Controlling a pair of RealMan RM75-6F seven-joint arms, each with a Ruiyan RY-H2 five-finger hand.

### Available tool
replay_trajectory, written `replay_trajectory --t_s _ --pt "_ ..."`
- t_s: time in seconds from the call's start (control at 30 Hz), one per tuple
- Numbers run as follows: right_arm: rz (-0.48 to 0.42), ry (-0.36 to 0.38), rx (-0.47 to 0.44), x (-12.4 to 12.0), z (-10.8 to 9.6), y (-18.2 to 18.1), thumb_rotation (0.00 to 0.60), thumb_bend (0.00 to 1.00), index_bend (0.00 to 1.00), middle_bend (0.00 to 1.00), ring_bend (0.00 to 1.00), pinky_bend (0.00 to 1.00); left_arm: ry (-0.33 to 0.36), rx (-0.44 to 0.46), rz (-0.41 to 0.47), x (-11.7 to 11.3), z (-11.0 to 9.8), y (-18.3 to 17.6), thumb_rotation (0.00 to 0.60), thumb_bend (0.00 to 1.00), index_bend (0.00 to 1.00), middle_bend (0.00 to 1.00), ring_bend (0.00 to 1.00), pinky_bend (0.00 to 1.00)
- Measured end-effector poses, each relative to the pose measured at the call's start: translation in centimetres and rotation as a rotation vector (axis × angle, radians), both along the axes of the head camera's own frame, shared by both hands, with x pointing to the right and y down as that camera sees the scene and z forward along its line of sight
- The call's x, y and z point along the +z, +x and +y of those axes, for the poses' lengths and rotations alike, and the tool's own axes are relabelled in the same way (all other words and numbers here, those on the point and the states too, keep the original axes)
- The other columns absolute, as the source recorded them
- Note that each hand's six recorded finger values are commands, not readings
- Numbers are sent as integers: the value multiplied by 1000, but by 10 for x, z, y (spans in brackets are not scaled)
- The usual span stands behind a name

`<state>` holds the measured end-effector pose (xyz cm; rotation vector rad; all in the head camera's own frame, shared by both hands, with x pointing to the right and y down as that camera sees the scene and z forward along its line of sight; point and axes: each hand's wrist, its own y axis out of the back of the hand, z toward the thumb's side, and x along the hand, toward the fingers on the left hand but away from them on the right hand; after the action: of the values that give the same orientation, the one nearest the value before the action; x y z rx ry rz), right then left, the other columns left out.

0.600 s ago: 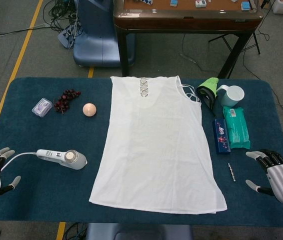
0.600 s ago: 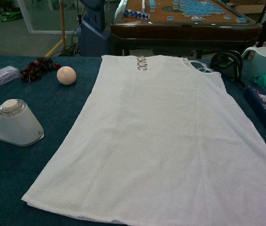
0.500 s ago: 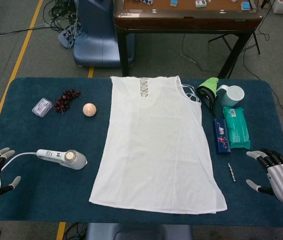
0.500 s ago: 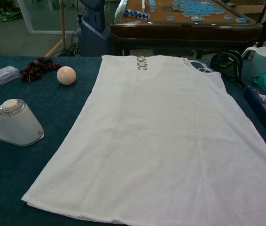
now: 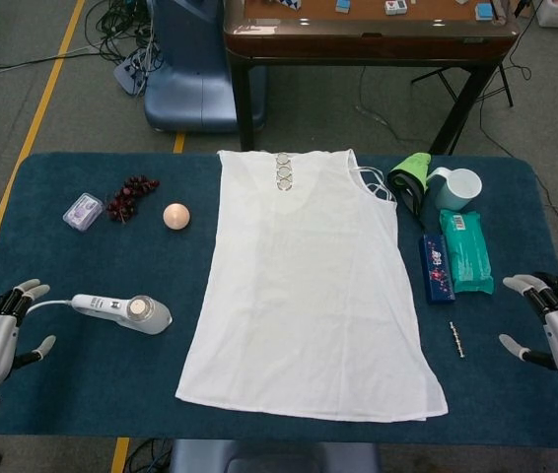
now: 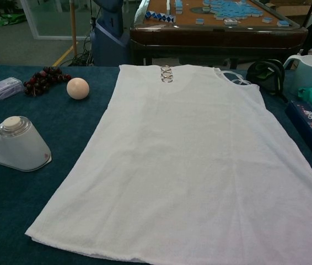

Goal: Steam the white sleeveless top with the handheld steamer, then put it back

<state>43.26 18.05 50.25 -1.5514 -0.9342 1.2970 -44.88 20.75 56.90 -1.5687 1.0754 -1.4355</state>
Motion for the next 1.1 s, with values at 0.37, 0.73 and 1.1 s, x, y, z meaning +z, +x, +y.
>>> replay_trajectory --t_s 0.37,0.73,1.1 --pt "7 -21 3 -2 -4 -2 600 126 260 270 189 203 -92 158 20 38 -29 27 600 177 140 172 208 254" --pt "11 -28 27 -4 3 6 600 127 260 270 189 203 -183 215 -3 86 -42 42 600 177 132 155 208 254" --pt "4 -41 35 -2 7 8 600 126 260 270 189 203 -228 235 -75 112 -47 40 600 177 330 152 202 254"
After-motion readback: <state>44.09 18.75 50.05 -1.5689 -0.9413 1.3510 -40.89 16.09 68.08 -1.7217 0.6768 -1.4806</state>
